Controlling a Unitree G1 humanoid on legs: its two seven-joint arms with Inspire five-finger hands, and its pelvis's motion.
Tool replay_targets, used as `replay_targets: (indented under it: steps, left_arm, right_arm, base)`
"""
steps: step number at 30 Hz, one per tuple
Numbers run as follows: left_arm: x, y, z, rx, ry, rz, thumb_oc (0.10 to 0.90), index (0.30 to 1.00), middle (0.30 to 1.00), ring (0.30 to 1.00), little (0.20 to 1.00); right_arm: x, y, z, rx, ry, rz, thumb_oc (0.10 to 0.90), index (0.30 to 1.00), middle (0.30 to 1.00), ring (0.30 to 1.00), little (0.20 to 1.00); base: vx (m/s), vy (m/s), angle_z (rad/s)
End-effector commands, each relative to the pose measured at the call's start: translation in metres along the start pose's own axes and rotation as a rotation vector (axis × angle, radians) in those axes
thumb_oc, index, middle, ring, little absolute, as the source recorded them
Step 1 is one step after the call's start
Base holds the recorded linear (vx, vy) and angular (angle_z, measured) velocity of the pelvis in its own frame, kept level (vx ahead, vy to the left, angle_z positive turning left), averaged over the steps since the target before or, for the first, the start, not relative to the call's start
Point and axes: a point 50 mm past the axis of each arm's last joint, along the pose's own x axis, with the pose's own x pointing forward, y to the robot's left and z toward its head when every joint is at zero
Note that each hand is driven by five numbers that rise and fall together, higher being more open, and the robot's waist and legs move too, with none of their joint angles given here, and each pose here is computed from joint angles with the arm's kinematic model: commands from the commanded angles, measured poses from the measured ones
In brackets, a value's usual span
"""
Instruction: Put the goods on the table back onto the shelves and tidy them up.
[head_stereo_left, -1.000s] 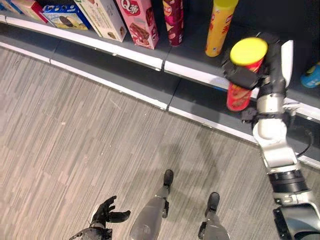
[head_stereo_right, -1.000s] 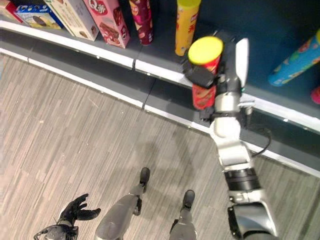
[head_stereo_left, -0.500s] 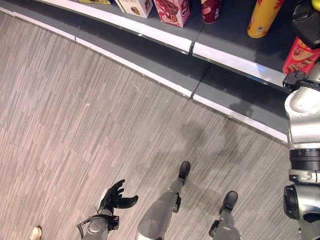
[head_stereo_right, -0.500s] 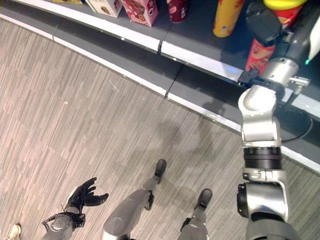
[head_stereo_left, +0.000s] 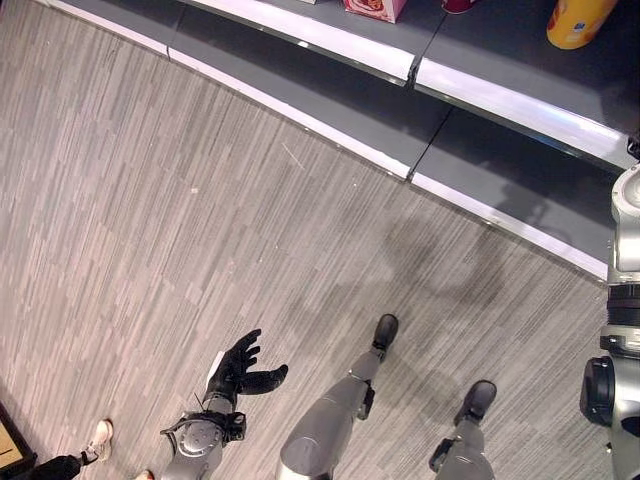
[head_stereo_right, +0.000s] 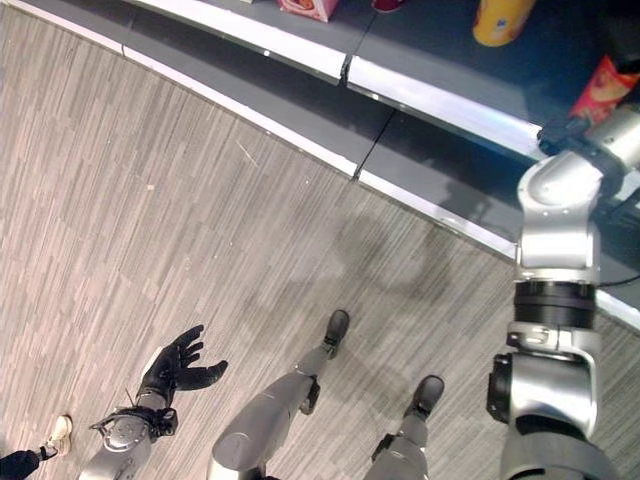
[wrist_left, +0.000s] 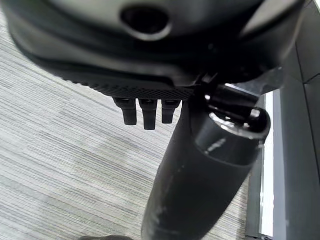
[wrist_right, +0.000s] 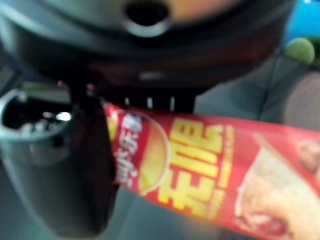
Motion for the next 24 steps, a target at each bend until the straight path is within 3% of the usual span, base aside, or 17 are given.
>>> replay_targets:
  steps: [1,4,8,9,24]
  left_arm:
    - [-0.017,0.021,-0.008,0.052,0.010,0.046,0.800,0.900,0.900,0.900,0.900]
    - [-0.019,0.020,-0.004,0.044,-0.011,0.035,0.800,0.900,0.900,0.900,0.900]
    - [-0.005,0.028,-0.024,0.125,0.102,0.092,0.800,0.900,0.900,0.900,0.900]
    - [-0.008,0.028,-0.031,0.095,0.131,0.106,0.800,0.900,0.900,0.900,0.900]
    - [-0.006,0.024,-0.034,0.092,0.147,0.105,0.800,0.900,0.900,0.900,0.900]
  right_arm:
    - [0.041,-0.024,0.058,0.056,-0.300,-0.158,0.400,0.300,0.300,0.300,0.300]
    - [0.048,-0.029,0.057,0.030,-0.301,-0.178,0.400,0.300,0.300,0.300,0.300]
    - [0.046,-0.014,0.055,0.066,-0.236,-0.154,0.400,0.300,0.300,0.300,0.300]
    - [0.055,-0.018,0.049,-0.004,-0.226,-0.170,0.400,0.300,0.300,0.300,0.300]
    - [0.065,-0.030,0.037,-0.096,-0.204,-0.218,0.400,0.300,0.300,0.300,0.300]
  base:
    - [0.02,-0.006,0.03]
    - [0.02,-0.003,0.06]
    - [0.00,0.018,0.06]
    - [0.02,-0.009,0.03]
    - [0.00,-0.005,0.02]
